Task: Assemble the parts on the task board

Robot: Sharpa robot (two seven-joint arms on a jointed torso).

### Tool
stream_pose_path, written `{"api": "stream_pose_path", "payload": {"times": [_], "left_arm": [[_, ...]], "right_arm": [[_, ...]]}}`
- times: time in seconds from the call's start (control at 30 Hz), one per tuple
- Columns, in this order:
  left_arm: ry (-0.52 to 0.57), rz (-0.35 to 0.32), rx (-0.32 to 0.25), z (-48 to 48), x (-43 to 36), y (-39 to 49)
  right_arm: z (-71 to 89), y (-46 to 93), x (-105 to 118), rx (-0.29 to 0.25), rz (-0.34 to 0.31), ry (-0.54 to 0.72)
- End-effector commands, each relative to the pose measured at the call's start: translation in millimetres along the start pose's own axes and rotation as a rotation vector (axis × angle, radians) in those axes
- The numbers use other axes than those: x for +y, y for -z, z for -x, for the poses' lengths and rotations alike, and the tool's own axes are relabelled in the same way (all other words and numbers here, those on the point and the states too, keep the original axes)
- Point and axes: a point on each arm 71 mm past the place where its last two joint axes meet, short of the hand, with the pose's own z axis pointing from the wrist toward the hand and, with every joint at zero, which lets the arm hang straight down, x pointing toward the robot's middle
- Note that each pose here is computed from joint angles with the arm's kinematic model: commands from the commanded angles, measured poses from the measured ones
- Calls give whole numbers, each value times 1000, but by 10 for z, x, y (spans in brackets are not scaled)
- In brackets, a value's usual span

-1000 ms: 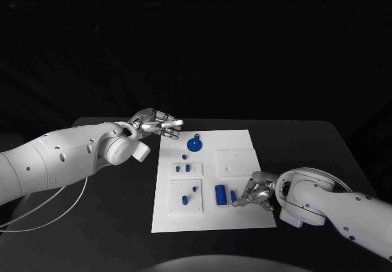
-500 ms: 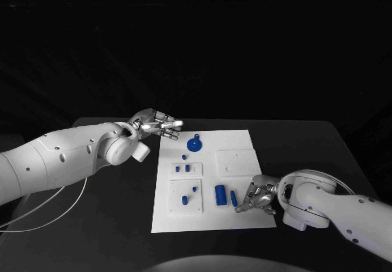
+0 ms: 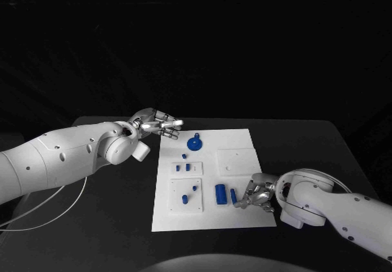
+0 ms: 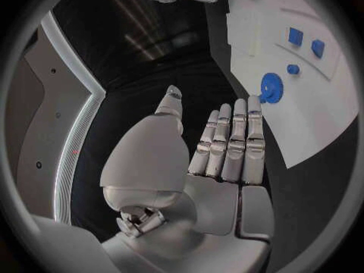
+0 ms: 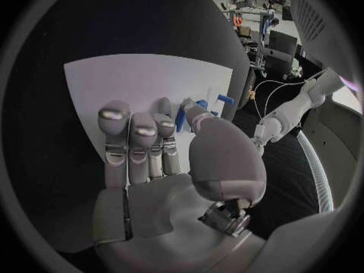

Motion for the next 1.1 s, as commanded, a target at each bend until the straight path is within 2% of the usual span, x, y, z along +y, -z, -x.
{"api": "stream_pose_path", "payload": {"times": [0.03,0.7,1.1], "left_arm": [[1,-1,17,-15,-6,-1],[-4,18,34,-25,12,2],[-8,23,37,-26,17,2]], "right_arm": [[5,-16,-17,-18,-18,-5],[-37,-113,-77,50,-79,16],[-55,-131,-65,66,-70,11]]}}
